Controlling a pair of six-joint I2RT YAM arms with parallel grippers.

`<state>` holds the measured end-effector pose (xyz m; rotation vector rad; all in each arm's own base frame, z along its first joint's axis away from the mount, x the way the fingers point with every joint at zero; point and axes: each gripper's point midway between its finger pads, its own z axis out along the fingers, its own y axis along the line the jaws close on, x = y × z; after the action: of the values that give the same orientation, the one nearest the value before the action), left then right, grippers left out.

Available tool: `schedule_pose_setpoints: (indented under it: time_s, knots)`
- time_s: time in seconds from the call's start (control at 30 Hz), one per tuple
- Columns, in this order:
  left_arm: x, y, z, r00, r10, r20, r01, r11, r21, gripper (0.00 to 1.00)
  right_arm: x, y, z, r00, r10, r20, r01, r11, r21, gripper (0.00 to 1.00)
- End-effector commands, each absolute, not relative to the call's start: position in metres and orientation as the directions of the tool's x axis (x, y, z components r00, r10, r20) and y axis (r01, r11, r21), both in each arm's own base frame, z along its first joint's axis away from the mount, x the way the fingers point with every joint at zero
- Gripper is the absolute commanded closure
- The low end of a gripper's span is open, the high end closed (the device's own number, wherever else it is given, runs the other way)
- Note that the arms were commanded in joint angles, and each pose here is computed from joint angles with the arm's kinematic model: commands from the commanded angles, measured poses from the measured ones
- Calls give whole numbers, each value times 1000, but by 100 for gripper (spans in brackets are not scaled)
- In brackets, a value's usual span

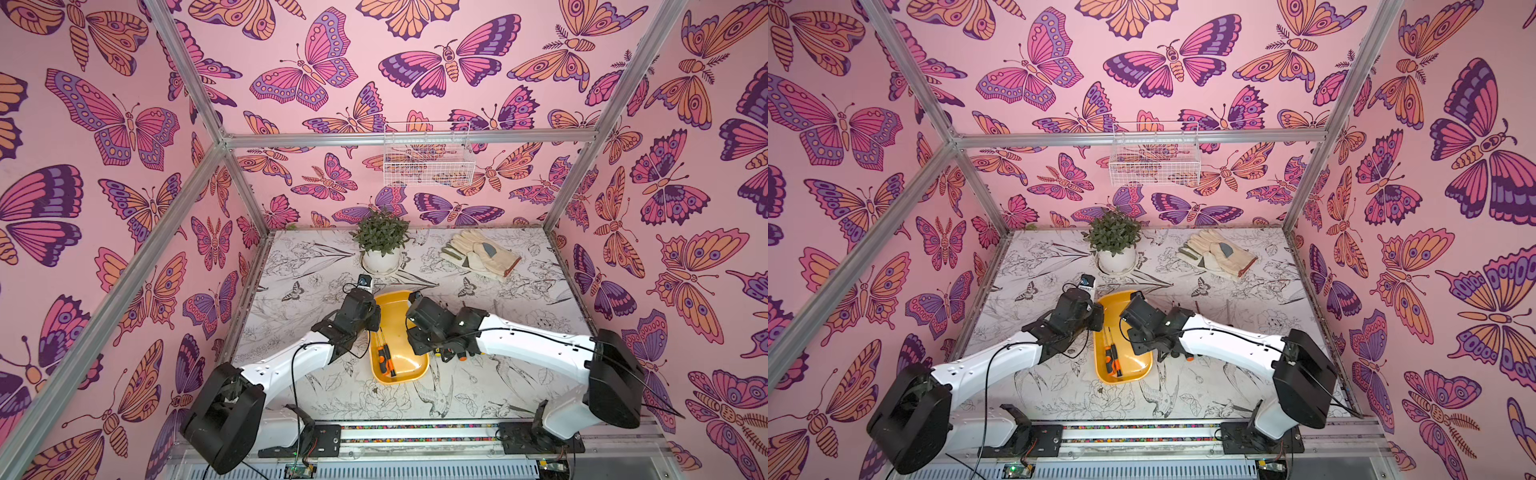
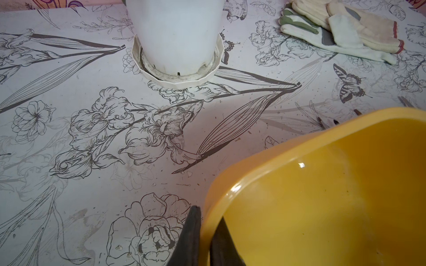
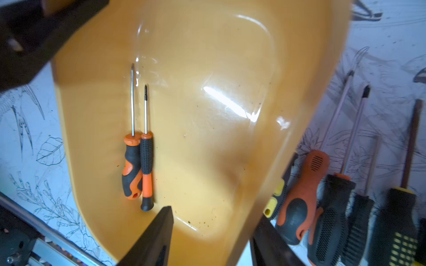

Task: Take out the screwdriver from the storage box
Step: Pick up the screwdriver from the storage box.

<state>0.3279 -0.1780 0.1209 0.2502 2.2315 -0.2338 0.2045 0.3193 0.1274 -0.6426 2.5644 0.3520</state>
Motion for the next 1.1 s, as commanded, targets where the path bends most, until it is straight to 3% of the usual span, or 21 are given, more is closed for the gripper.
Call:
schedule_pose_setpoints:
  time_s: [0.0, 0.2, 0.43, 0.67, 1.07]
  knots:
    - [324, -176, 113, -625, 136, -769, 266, 963, -46, 100, 207, 317, 158, -731, -364, -577, -515, 850, 115, 43]
    - [324, -177, 113, -628, 128, -768, 265, 963, -56, 100, 209, 314, 181, -703, -349, -620, -524, 844, 120, 43]
    - [325, -179, 113, -630, 125, -766, 266, 962, -61, 100, 193, 359, 187, -704, -353, -616, -590, 774, 230, 43]
    - [325, -178, 111, -634, 126, -763, 262, 963, -59, 100, 178, 401, 147, -731, -431, -530, -628, 728, 275, 44]
    - [324, -176, 111, -635, 113, -764, 250, 966, -65, 100, 179, 402, 92, -763, -471, -443, -603, 765, 226, 45]
